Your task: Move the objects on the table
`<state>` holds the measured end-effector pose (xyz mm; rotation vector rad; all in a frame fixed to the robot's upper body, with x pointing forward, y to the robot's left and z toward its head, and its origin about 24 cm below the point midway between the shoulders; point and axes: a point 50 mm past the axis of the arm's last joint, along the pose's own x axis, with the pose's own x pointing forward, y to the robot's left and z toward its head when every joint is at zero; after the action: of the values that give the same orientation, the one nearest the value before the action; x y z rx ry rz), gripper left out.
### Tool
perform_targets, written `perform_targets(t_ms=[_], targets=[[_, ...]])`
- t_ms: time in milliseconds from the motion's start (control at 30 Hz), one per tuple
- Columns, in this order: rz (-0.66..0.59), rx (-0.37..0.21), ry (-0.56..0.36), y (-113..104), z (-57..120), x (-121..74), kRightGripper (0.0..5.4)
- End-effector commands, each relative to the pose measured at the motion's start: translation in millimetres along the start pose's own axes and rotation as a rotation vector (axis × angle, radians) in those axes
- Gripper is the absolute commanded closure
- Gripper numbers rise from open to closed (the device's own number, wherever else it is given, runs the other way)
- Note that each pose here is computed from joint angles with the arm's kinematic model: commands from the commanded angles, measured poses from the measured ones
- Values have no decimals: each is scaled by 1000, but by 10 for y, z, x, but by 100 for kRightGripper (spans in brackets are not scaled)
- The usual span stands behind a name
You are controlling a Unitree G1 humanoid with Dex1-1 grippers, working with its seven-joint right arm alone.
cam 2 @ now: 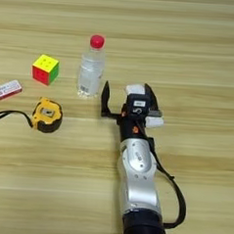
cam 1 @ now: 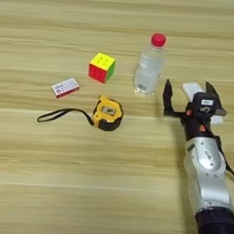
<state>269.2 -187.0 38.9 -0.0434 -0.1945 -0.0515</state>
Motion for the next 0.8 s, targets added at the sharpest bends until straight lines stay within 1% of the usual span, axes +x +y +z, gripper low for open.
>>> perform_targets(t_ms=[33,433,700,800], targets=[[14,-11,-120,6,245,140,5],[67,-21,-113,94,237,133,5],[160,-43,-96,202,238,144,5],[172,-47,-92,218,237,159,5]])
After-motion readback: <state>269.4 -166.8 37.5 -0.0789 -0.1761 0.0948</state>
